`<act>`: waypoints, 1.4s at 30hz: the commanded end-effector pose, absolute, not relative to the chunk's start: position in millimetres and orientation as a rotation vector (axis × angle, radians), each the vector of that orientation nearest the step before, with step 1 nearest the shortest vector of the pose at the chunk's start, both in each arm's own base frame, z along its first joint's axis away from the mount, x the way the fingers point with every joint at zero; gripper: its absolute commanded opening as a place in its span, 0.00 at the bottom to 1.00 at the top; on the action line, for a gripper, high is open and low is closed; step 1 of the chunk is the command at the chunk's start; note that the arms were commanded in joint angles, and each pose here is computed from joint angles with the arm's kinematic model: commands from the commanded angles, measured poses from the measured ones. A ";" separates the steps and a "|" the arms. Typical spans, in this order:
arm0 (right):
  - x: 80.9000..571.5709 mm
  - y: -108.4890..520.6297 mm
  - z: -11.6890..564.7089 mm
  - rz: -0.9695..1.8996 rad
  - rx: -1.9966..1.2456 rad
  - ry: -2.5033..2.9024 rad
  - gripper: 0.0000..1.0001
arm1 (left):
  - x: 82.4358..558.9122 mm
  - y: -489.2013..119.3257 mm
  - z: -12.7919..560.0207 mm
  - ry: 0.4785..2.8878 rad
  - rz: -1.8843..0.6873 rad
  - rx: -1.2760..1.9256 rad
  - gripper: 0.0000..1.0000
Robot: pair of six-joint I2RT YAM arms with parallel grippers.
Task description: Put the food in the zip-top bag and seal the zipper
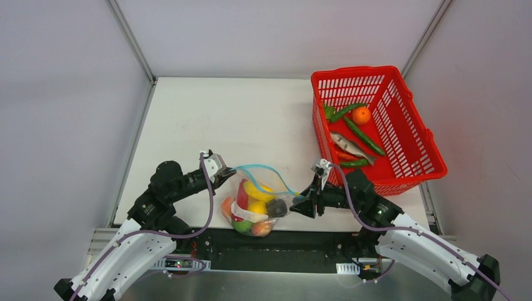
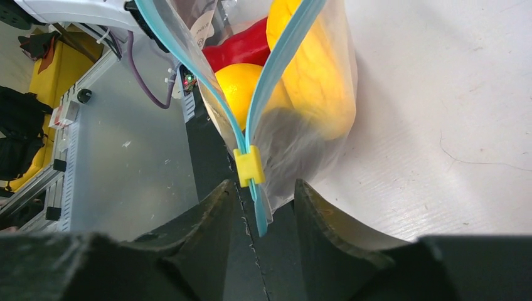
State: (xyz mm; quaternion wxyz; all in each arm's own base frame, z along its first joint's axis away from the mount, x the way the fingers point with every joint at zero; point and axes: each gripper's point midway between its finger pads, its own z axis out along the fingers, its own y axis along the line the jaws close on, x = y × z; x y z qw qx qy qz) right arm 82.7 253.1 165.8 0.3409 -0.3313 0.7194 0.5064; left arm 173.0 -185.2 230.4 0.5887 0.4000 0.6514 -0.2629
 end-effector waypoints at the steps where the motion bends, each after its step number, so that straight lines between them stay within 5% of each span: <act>1: 89.5 257.3 188.2 1.314 -0.849 1.742 0.39 | 178.1 -182.6 241.7 1.489 -0.597 0.889 0.00; 7: 91.7 260.6 199.5 1.333 -0.829 1.684 0.30 | 178.1 -183.6 240.7 1.492 -0.603 0.891 0.00; 11: 91.7 263.0 197.9 1.342 -0.835 1.687 0.12 | 177.7 -182.9 240.1 1.496 -0.602 0.888 0.00; 15: 90.7 263.4 195.8 1.345 -0.839 1.694 0.11 | 178.5 -182.0 241.0 1.493 -0.597 0.881 0.00; 20: 88.8 262.0 198.4 1.349 -0.838 1.680 0.28 | 179.2 -181.2 241.3 1.496 -0.590 0.879 0.00; 28: 85.2 262.0 186.1 1.356 -0.853 1.727 0.31 | 181.5 -180.1 238.7 1.507 -0.579 0.873 0.00; 35: 87.6 262.8 188.6 1.349 -0.848 1.705 0.14 | 180.6 -180.0 239.6 1.505 -0.581 0.873 0.00; 37: 87.5 262.8 188.9 1.349 -0.850 1.702 0.00 | 180.4 -179.7 240.1 1.503 -0.581 0.872 0.00; 42: 89.5 262.5 197.1 1.343 -0.837 1.678 0.00 | 180.8 -178.3 240.7 1.507 -0.575 0.864 0.00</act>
